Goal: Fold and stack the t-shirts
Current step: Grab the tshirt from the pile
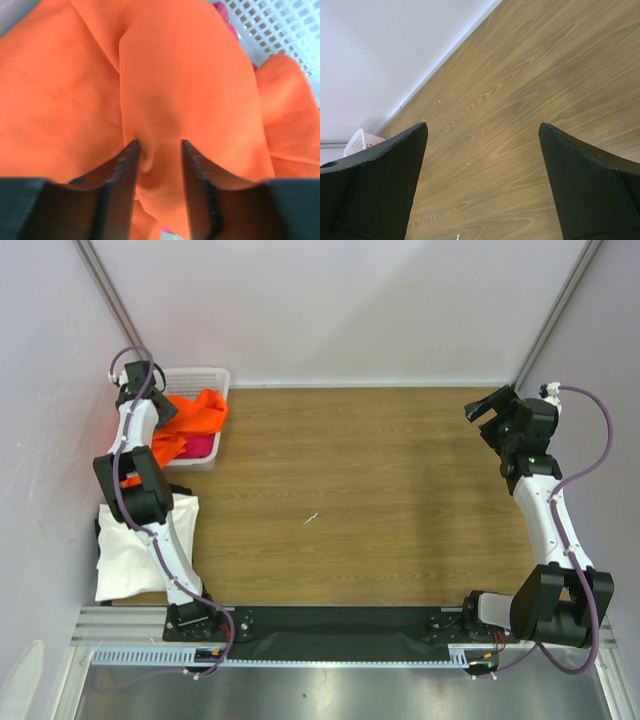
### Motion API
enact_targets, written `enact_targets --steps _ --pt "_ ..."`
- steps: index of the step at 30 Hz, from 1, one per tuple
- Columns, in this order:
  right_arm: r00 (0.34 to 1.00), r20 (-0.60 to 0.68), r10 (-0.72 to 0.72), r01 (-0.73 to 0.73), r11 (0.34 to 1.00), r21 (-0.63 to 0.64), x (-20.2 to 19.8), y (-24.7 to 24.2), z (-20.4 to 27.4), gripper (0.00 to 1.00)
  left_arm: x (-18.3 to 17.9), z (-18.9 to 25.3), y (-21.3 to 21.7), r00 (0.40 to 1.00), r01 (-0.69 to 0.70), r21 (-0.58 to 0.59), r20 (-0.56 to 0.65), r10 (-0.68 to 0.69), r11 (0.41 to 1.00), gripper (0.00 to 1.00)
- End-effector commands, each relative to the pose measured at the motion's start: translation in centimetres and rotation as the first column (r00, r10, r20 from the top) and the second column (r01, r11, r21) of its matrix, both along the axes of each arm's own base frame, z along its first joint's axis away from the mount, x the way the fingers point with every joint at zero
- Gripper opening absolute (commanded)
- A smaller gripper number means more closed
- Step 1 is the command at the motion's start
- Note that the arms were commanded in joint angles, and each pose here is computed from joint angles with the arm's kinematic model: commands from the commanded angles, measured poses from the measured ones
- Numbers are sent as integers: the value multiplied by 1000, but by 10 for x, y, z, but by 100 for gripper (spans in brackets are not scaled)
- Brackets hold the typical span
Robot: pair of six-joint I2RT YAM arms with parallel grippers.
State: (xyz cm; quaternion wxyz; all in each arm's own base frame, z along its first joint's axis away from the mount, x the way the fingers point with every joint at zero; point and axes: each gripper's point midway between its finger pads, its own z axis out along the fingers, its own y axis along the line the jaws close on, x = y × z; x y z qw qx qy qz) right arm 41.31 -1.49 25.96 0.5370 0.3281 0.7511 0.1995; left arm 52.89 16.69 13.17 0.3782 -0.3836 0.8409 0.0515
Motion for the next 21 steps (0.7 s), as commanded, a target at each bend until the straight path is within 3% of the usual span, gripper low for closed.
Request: enact_targets --steps 1,4,5,9,13,21 --pt "999 35 -20 20 1000 1 -6 0 16 100 10 7 4 999 -1 13 49 0 1000 37" --pt "998 47 -30 31 999 -14 -11 -2 23 100 9 0 5 999 0 8 32 -1 1000 19" --pt "998 55 -30 31 999 -24 -13 -3 27 100 8 0 5 1000 1 10 29 -2 1000 0" --pt "997 59 -40 42 998 -41 -20 -5 33 100 9 22 5 997 17 36 76 -20 999 0" --pt "995 88 -39 42 998 -41 -23 -4 42 100 3 98 -11 972 46 94 227 -66 994 0" --pt "993 119 12 -7 999 -41 -19 5 48 100 -34 233 -76 901 74 320 385 -201 945 0"
